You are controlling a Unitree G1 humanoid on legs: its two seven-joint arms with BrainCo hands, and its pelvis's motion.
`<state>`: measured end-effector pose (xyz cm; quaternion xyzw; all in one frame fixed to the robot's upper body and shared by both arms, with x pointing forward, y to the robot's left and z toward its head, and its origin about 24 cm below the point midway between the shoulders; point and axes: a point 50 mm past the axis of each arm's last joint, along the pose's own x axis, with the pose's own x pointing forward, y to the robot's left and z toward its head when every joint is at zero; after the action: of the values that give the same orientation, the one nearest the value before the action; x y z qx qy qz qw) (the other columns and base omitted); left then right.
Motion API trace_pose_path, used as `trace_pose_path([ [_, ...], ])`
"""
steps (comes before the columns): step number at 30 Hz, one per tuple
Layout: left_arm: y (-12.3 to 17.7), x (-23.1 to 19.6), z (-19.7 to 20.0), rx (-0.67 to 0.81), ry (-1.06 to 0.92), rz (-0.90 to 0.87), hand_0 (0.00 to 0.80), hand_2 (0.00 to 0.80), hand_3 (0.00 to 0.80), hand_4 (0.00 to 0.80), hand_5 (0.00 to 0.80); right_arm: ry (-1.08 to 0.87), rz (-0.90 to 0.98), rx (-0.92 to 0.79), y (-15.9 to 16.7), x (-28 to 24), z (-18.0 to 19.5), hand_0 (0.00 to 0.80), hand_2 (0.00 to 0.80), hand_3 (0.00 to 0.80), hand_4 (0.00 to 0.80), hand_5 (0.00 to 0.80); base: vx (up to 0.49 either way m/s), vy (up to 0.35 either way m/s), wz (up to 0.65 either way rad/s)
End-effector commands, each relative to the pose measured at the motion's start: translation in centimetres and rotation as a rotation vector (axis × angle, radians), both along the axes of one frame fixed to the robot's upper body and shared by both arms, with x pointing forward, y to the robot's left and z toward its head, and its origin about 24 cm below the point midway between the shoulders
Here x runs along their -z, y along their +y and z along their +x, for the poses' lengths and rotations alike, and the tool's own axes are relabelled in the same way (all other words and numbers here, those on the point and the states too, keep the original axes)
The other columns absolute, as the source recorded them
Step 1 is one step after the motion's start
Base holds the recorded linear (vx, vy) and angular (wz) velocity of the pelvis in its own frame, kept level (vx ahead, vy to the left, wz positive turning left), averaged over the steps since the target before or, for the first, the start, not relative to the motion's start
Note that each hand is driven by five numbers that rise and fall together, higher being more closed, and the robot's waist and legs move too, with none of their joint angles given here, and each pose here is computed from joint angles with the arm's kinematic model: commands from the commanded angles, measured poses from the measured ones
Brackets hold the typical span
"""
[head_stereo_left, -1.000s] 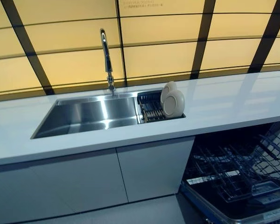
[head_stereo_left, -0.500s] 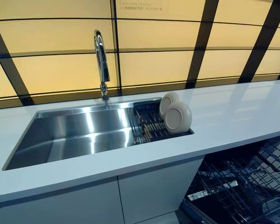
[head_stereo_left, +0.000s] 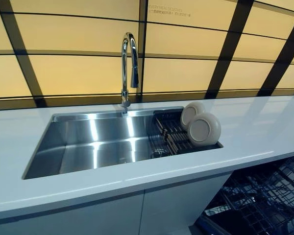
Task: Take plates into dishwasher
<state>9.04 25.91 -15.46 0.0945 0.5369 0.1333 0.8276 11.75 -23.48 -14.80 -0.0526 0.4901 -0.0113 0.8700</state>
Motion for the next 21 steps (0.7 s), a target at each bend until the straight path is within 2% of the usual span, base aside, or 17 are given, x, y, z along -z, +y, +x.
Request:
trace_pose_path([
  [1, 0.6, -0.4, 0.8, -0.021, -0.041, 0.011, 0.000, 0.000, 0.000, 0.000, 0.000, -0.114, -0.011, 0.027, -0.7, -1.2, 2.8, 0.000, 0.000, 0.000, 0.000, 0.000, 0.211, -0.108, 0.47],
  [12, 0.6, 0.0, -1.0, -0.028, -0.003, 0.014, 0.000, 0.000, 0.000, 0.000, 0.000, -0.058, 0.012, 0.040, 0.0, -0.4, 1.6, 0.000, 0.000, 0.000, 0.000, 0.000, 0.272, -0.246, 0.36],
  [21, -1.3, -0.4, 1.5, 0.039, -0.160, -0.039, 0.000, 0.000, 0.000, 0.000, 0.000, -0.048, -0.022, -0.009, -0.9, -0.5, 1.2, 0.000, 0.000, 0.000, 0.000, 0.000, 0.147, -0.217, -0.19],
])
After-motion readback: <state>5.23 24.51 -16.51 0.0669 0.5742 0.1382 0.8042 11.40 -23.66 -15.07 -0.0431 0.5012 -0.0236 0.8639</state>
